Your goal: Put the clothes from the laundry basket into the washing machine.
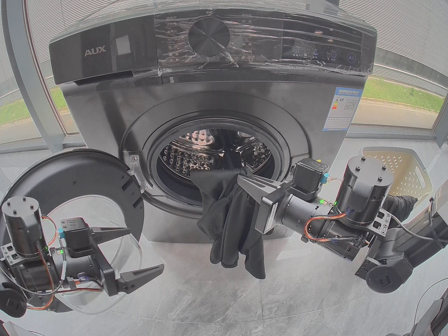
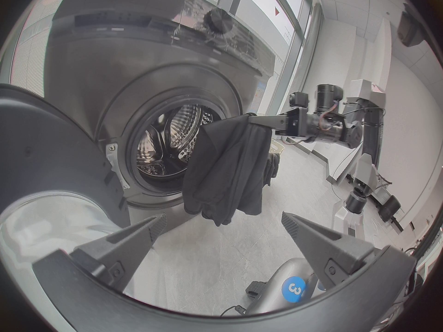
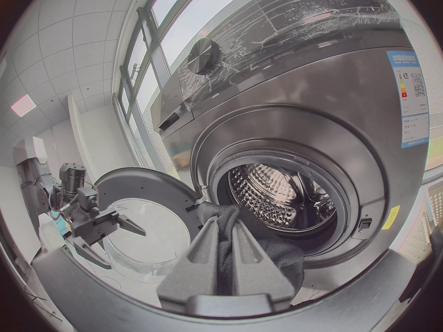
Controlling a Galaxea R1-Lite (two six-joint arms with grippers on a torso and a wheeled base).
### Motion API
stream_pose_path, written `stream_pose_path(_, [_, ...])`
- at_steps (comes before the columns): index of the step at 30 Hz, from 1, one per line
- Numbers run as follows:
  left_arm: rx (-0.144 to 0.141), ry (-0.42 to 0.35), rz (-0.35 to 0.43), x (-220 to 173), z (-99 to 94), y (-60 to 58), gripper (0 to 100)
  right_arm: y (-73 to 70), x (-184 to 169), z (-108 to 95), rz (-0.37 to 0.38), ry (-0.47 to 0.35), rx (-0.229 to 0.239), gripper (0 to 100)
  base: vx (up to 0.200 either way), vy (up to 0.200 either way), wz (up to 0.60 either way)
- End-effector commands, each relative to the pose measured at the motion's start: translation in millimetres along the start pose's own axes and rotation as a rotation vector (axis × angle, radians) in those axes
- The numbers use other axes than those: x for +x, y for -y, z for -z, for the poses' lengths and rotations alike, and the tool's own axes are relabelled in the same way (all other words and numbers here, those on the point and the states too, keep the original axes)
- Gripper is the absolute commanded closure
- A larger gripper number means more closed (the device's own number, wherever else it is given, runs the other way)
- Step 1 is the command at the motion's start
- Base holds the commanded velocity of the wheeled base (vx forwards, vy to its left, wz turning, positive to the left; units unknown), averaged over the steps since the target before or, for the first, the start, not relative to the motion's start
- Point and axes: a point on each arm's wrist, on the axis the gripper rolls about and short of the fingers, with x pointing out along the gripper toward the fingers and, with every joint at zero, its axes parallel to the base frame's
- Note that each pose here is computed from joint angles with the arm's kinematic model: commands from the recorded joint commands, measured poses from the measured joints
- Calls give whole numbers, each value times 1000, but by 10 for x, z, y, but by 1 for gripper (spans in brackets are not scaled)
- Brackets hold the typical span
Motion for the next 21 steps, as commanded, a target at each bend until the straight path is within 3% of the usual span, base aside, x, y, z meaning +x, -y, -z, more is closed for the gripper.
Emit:
stream_pose_path(1, [-18, -81, 12, 380, 52, -60, 0, -37, -104, 11, -10, -14, -1, 100, 0, 0, 0])
stream_pose_path(10, [-19, -112, 38, 688, 179, -86, 0, -130, -245, -68, -49, -1, 1, 100, 0, 0, 0])
stream_pose_path(21, [-54, -127, 51, 957, 304, -155, 0, -172, -350, -63, -82, -14, 3, 100, 0, 0, 0])
